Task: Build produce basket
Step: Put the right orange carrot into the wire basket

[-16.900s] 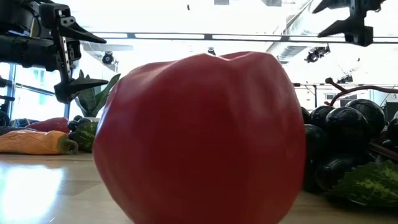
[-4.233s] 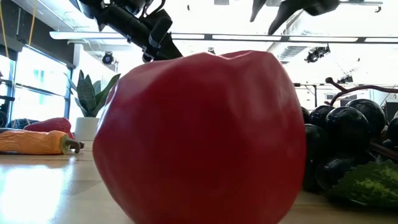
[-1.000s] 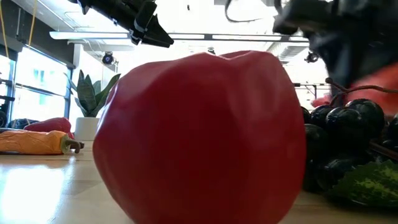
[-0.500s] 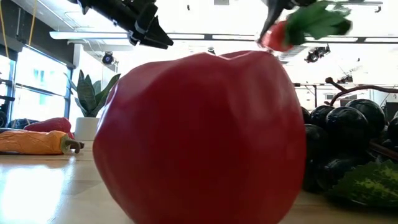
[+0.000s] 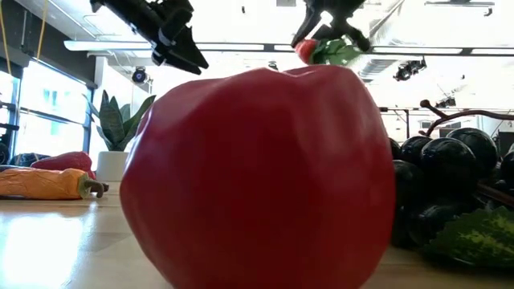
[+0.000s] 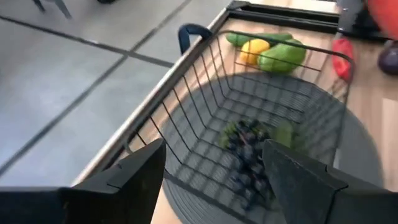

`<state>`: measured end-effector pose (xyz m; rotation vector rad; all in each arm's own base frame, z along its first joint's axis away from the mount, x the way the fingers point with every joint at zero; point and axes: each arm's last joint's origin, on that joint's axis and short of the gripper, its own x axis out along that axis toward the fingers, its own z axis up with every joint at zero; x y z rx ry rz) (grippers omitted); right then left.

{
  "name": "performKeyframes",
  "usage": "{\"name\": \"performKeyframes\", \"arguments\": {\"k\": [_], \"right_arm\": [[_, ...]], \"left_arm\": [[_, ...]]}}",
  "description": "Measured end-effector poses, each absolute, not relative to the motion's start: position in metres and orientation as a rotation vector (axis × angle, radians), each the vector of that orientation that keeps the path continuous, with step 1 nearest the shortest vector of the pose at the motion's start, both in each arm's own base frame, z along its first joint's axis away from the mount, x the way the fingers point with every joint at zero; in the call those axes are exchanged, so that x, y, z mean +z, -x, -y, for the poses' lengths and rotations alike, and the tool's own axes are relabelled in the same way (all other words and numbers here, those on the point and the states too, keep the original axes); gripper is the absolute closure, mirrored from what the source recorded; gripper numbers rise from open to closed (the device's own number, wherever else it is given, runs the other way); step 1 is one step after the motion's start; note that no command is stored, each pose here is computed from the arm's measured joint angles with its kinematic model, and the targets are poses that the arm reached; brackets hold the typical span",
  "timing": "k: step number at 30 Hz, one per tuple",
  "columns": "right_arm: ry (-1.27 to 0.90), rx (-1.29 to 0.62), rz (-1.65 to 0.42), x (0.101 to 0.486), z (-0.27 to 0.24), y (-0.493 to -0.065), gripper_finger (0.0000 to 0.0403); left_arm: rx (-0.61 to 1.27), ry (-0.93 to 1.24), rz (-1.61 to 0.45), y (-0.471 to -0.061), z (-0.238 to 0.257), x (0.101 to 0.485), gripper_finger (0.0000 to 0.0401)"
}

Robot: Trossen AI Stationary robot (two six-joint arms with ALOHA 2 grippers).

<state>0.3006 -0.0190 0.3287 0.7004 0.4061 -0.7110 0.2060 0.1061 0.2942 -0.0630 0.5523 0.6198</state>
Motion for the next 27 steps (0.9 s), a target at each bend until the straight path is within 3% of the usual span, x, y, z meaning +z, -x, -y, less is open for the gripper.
{"name": "performKeyframes", "arguments": {"k": [14,27], "right_arm": [[-0.422,-0.772,-0.48,0.323,0.099,-0.298,0.0341],[-0.476,-0.753,-0.609,0.283,0.117,-0.32,0.0341]], "left_arm": [[0.366,0.364,-0.703,-0.197,-0.068,0.284,0.0142],[0.2,0.352,-0.793,-0.203,-0.03,0.279,0.0142]]}}
